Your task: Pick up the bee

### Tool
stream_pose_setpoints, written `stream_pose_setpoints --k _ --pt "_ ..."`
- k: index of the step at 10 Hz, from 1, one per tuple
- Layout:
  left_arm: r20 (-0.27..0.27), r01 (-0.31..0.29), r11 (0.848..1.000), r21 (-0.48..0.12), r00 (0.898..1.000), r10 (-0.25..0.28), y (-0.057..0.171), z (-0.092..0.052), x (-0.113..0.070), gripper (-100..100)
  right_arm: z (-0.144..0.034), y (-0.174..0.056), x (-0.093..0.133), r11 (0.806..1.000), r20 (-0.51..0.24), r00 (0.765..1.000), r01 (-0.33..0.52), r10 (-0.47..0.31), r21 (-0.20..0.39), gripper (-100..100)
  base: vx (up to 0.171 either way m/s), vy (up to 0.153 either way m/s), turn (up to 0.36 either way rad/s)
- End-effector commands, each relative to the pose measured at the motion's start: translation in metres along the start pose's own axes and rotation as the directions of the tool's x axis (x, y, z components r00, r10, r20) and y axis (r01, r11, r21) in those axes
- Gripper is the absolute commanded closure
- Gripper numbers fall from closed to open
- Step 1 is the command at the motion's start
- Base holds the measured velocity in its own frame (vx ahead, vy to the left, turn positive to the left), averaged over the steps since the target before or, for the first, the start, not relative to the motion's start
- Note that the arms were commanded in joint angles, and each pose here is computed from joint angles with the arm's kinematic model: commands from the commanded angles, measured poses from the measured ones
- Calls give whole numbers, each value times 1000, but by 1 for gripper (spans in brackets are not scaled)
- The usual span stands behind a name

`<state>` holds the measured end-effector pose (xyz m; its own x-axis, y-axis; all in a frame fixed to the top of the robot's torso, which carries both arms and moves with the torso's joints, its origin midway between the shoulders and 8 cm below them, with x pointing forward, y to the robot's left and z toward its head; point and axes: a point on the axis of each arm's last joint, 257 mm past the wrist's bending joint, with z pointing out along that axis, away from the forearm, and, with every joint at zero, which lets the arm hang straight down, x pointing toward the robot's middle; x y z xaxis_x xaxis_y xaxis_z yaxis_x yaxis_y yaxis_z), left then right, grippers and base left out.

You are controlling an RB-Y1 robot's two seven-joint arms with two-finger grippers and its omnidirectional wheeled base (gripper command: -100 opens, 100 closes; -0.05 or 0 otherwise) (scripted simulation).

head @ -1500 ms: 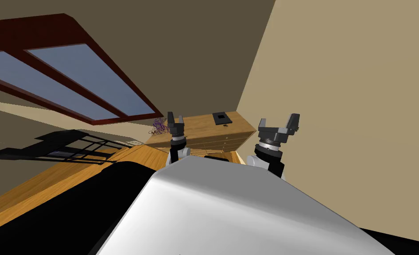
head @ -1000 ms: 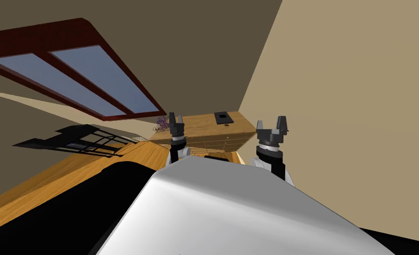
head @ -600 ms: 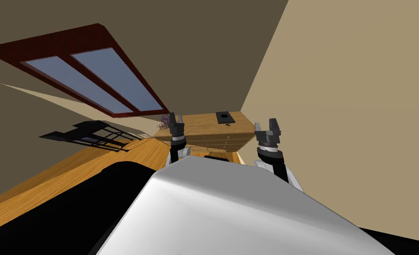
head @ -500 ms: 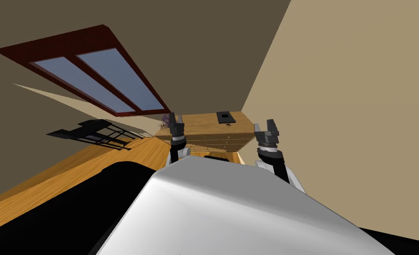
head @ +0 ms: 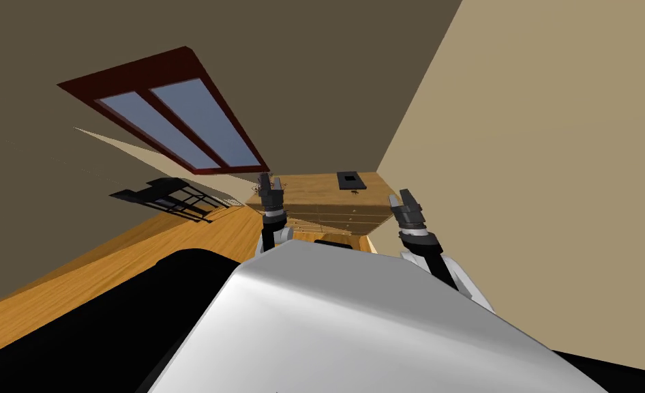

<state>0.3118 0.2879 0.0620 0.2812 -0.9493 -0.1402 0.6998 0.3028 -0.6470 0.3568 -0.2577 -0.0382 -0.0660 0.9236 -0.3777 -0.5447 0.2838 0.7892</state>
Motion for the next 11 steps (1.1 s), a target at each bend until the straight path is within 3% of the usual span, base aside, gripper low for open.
stream_pose_setpoints --k 1,6,7,8,9,10,11 --pt "0 0 1000 0 1000 0 0 0 0 0 -8 -19 3 997 -53 997 57 -55 43 -100 -47 -14 173" --pt "0 0 1000 0 1000 0 0 0 0 0 -25 -52 7 975 -209 963 196 -172 104 -100 -41 -7 132" --pt "0 0 1000 0 1000 0 0 0 0 0 -35 -70 5 959 -251 945 248 -209 135 -100 -37 4 257" --pt "0 0 1000 0 1000 0 0 0 0 0 -35 -70 6 956 -277 935 264 -221 129 -100 -33 6 8" --pt "0 0 1000 0 1000 0 0 0 0 0 -46 -88 2 935 -319 913 317 -255 158 -100 -44 9 237" --pt "0 0 1000 0 1000 0 0 0 0 0 -46 -88 2 931 -345 900 332 -266 150 -100 -37 4 131" --pt "0 0 1000 0 1000 0 0 0 0 0 -58 -107 -3 906 -387 873 385 -296 177 -100 -40 15 157"
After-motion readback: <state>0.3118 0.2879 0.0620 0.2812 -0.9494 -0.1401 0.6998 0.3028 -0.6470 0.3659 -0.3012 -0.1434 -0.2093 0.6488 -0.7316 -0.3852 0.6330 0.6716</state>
